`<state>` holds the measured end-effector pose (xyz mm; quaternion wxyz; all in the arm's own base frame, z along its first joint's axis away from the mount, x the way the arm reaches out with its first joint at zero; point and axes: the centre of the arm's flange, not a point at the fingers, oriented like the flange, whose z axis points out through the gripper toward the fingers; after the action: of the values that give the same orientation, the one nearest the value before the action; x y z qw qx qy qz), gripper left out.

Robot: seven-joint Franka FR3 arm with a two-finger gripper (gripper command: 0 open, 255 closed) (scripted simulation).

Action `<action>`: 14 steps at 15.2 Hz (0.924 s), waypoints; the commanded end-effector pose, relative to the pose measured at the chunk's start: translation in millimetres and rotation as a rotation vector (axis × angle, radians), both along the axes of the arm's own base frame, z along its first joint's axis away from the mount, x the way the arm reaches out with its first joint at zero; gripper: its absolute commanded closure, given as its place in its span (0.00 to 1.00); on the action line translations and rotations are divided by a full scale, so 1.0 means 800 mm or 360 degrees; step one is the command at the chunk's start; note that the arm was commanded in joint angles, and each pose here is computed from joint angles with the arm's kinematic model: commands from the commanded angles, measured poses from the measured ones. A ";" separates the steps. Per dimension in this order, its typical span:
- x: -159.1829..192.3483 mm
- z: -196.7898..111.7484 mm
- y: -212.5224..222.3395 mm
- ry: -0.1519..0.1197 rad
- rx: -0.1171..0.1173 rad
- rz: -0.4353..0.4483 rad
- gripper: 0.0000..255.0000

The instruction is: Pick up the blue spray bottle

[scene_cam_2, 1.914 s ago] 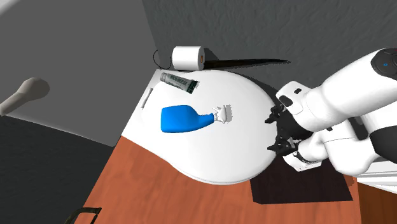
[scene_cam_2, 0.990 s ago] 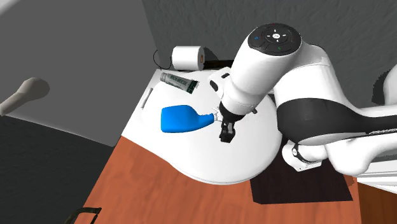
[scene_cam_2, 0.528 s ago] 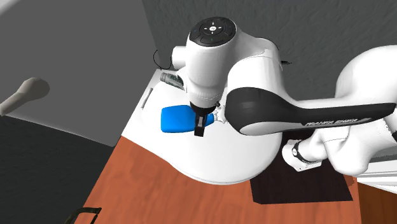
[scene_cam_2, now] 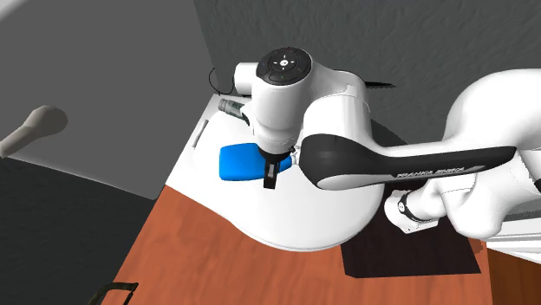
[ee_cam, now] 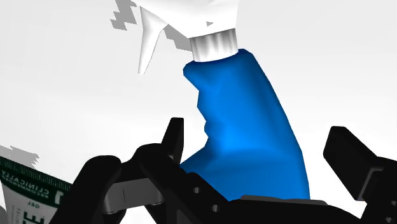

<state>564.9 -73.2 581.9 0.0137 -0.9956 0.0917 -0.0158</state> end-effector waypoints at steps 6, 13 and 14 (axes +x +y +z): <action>0.000 -0.003 -0.001 -0.0001 0.0000 0.0000 1.00; 0.000 0.017 0.000 -0.0001 0.0000 0.0000 1.00; 0.000 0.024 0.000 -0.0001 0.0000 0.0000 1.00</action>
<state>564.8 -73.2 596.2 0.0137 -0.9956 0.0917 -0.0161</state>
